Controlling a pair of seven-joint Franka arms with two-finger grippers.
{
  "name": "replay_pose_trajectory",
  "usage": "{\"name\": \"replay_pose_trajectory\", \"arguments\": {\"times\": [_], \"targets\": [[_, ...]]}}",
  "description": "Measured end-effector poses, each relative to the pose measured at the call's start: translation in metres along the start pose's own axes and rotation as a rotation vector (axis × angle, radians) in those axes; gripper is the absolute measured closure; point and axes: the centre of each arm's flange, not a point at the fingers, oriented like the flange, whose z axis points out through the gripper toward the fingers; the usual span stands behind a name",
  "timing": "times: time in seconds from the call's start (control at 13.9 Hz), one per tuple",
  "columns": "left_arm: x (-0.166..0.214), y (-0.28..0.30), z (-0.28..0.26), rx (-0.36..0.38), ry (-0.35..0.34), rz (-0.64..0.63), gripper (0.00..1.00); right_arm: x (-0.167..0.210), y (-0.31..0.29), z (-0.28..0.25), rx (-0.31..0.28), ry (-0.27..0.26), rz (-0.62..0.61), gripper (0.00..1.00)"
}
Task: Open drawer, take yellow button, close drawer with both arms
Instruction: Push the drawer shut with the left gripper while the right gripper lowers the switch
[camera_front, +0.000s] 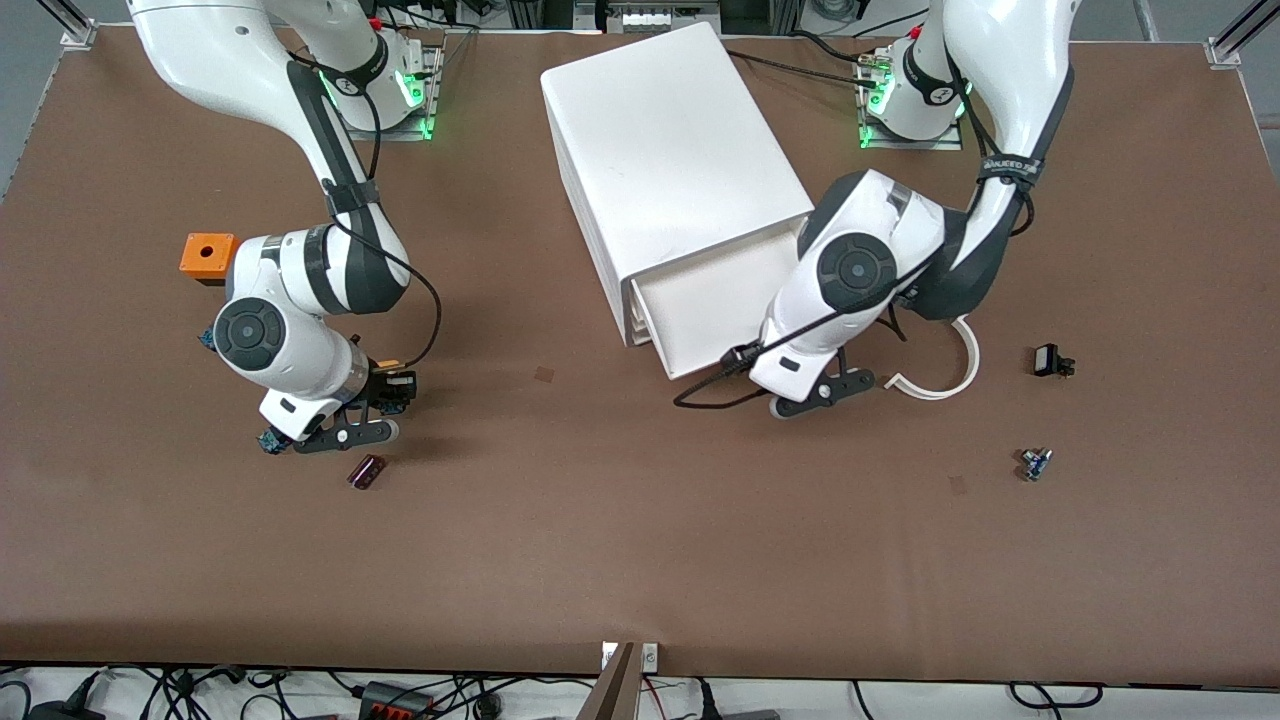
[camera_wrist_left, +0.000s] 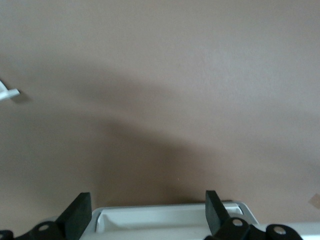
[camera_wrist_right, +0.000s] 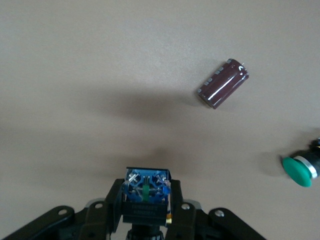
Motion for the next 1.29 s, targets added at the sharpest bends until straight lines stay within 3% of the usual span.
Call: {"name": "replay_pose_trajectory", "arguments": {"times": [0.72, 1.01, 1.08, 1.29], "targets": [[-0.065, 0.017, 0.027, 0.047, -0.072, 0.064, 0.00, -0.013, -0.015, 0.051, -0.004, 0.055, -0.025, 0.59], [-0.081, 0.018, 0.031, 0.041, -0.157, 0.042, 0.00, -0.011, -0.021, 0.067, -0.010, 0.084, -0.033, 0.59], [-0.082, 0.018, 0.031, 0.042, -0.165, 0.039, 0.00, -0.010, -0.021, 0.066, -0.010, 0.087, -0.031, 0.54], [-0.083, 0.017, 0.031, 0.047, -0.172, 0.038, 0.00, -0.004, -0.023, 0.054, -0.005, 0.103, -0.020, 0.26]]}}
